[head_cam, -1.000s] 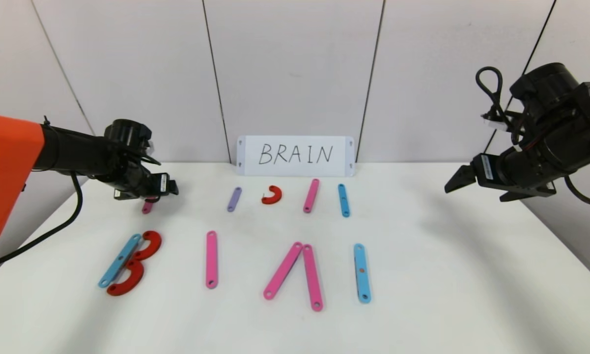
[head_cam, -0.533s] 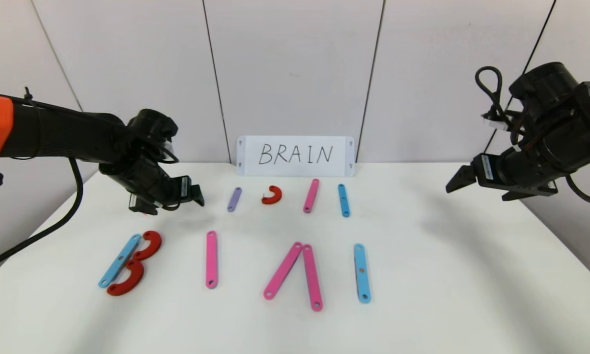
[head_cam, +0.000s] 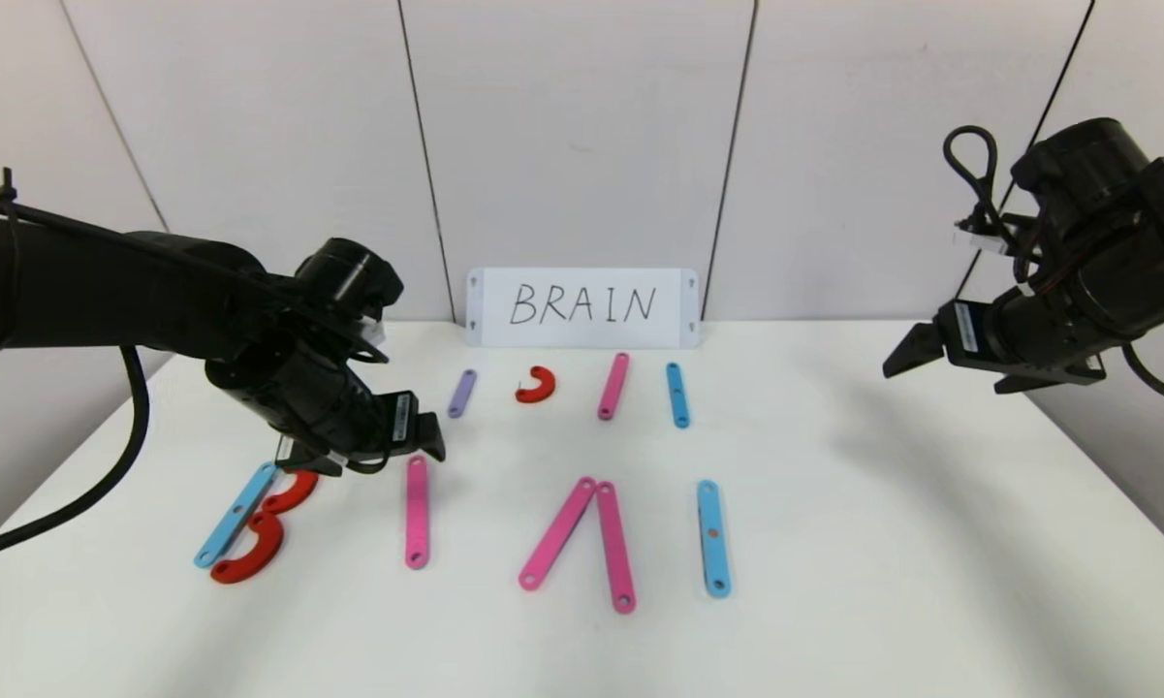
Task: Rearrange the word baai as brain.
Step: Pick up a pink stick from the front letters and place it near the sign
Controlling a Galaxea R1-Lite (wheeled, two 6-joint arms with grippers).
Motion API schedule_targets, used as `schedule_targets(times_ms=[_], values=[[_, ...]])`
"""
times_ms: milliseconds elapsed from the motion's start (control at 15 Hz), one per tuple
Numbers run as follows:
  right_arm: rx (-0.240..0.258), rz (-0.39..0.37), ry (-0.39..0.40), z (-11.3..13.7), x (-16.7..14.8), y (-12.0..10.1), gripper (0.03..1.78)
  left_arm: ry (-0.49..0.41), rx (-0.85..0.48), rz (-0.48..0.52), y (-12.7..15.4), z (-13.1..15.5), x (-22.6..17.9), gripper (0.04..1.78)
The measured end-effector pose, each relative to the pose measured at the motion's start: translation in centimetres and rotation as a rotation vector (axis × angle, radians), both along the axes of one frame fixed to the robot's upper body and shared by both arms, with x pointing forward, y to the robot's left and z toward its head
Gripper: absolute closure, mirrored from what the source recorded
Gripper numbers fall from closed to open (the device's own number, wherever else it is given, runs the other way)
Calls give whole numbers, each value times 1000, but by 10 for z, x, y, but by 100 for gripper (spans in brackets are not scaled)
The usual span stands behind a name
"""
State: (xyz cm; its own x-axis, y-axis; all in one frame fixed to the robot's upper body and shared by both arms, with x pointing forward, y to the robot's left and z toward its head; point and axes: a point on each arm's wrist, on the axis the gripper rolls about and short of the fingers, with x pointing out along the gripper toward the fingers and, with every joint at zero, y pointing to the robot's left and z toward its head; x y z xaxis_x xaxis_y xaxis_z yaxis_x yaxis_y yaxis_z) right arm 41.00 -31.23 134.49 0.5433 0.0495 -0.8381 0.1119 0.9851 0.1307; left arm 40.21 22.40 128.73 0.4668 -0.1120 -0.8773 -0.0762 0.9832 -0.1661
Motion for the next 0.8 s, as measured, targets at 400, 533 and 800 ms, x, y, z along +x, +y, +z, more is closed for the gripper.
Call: schedule_targets(times_ms=[400,533,800], values=[[2,0,-8,3,-2,0,7,66,39,24,-3,-25,-1,8],[3,0,-11,4,-4,0,7,86,56,27,-6,-37,4,8],[4,0,-16,6,-5,0,7,84,41,22,-11,-47,11,8]])
